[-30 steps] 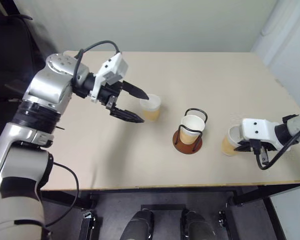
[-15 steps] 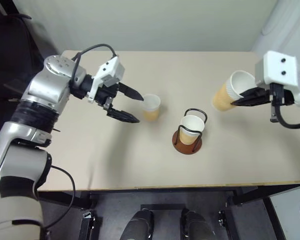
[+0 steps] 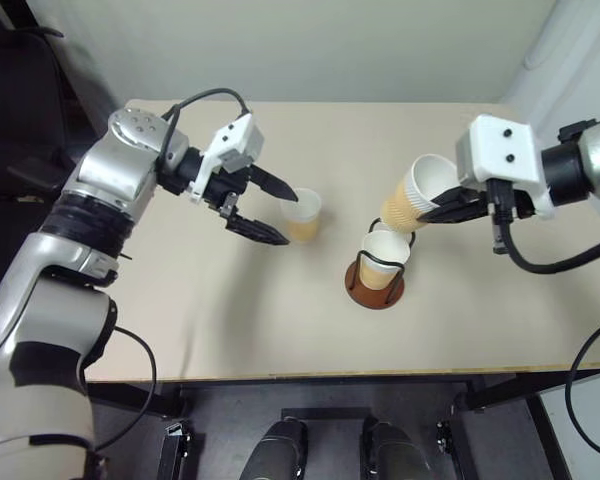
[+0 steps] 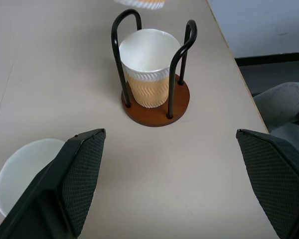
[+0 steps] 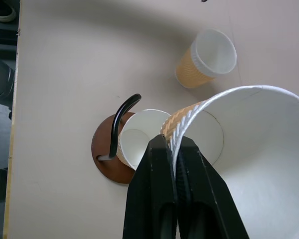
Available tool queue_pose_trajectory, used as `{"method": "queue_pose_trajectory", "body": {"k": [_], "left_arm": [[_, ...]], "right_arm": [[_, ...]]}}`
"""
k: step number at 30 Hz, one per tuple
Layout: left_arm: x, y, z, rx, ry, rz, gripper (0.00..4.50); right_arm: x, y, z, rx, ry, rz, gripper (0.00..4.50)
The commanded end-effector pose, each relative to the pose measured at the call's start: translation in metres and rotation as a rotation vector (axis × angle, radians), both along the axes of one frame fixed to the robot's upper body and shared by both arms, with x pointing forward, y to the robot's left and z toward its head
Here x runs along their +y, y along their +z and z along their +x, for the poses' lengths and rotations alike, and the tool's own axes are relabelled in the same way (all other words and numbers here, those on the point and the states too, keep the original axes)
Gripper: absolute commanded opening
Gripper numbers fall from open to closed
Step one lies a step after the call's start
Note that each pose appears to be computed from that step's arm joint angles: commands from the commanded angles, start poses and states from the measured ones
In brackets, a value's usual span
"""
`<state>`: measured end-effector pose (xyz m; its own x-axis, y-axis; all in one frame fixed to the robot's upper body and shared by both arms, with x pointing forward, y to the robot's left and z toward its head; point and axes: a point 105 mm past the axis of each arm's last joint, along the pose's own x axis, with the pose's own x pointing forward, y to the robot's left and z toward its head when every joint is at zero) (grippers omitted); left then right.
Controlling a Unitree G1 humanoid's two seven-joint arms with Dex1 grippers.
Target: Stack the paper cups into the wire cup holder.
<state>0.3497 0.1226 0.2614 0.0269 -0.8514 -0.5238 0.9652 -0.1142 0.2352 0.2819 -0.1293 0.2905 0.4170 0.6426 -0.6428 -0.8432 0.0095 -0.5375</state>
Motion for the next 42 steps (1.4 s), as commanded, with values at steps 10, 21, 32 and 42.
{"method": "queue_pose_trajectory", "body": {"k": [10,21,32,42], "left_arm": [[-0.003,0.017,-0.009,-0.041,-0.061,0.0,4.5],[-0.003,0.019,-0.01,-0.039,-0.063,-0.007,4.5],[-0.002,0.02,-0.011,-0.041,-0.065,-0.008,4.5],[-0.005,0.02,-0.012,-0.039,-0.073,-0.008,4.5]], "right_arm": [[0.001,-0.01,-0.003,-0.039,0.038,-0.072,0.03],[0.005,-0.03,-0.002,-0.041,0.085,-0.138,0.03],[0.007,-0.038,0.006,-0.079,0.111,-0.202,0.03],[0.012,-0.04,0.005,-0.087,0.149,-0.223,0.03]]}}
